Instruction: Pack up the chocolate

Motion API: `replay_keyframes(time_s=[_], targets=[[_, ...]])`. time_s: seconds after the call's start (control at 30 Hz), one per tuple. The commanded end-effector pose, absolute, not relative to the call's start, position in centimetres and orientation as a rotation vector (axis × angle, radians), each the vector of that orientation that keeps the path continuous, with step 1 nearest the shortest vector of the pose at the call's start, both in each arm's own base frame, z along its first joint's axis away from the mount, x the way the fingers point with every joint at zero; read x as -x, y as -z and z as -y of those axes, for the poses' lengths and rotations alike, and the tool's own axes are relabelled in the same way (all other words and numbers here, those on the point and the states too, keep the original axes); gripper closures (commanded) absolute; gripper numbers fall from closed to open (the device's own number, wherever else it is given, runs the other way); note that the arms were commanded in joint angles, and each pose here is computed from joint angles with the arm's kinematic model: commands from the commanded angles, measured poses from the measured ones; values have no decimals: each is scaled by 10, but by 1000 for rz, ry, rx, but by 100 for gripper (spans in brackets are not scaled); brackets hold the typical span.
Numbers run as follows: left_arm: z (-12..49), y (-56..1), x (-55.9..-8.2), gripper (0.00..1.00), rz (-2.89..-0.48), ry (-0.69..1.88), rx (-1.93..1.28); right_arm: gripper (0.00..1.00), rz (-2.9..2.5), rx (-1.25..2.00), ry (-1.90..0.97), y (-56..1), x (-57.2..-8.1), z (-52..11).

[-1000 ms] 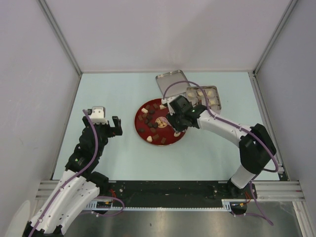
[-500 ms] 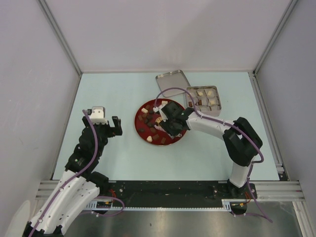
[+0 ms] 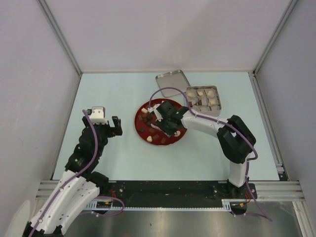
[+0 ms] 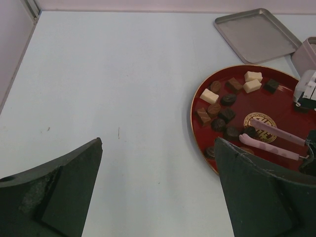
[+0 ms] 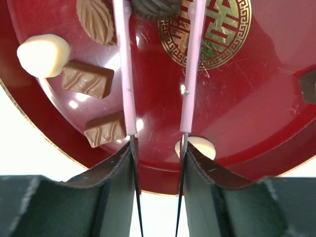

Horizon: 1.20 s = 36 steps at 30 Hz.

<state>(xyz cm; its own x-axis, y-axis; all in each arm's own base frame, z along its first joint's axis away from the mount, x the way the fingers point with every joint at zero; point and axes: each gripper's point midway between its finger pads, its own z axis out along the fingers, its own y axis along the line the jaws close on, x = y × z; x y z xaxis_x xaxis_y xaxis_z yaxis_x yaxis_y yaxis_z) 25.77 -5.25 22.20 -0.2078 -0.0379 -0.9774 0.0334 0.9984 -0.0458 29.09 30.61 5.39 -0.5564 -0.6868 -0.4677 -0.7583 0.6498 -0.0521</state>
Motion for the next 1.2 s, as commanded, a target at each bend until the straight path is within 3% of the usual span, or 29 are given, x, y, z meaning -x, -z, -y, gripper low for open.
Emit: replay_keyframes(time_s=[0.0,0.23,0.43,0.8,1.17], targets=[[55,-226,-257,0,-1760,76,-12,60,-2371,1133,-196,-65,-302,-316],[55,-227,-257,0,-1756,75,-11,82,-2380,1119,-165,-73,-300,-309],[54,-227,-257,0,-1753,76,-10,92,-2377,1082,-122,-91,-299,-296],[55,-227,-257,0,-1756,77,-8,95,-2375,888,-154,-134,-307,-271],[56,-226,-257,0,-1760,79,-16,94,-2454,377,-64,-160,-341,-157]])
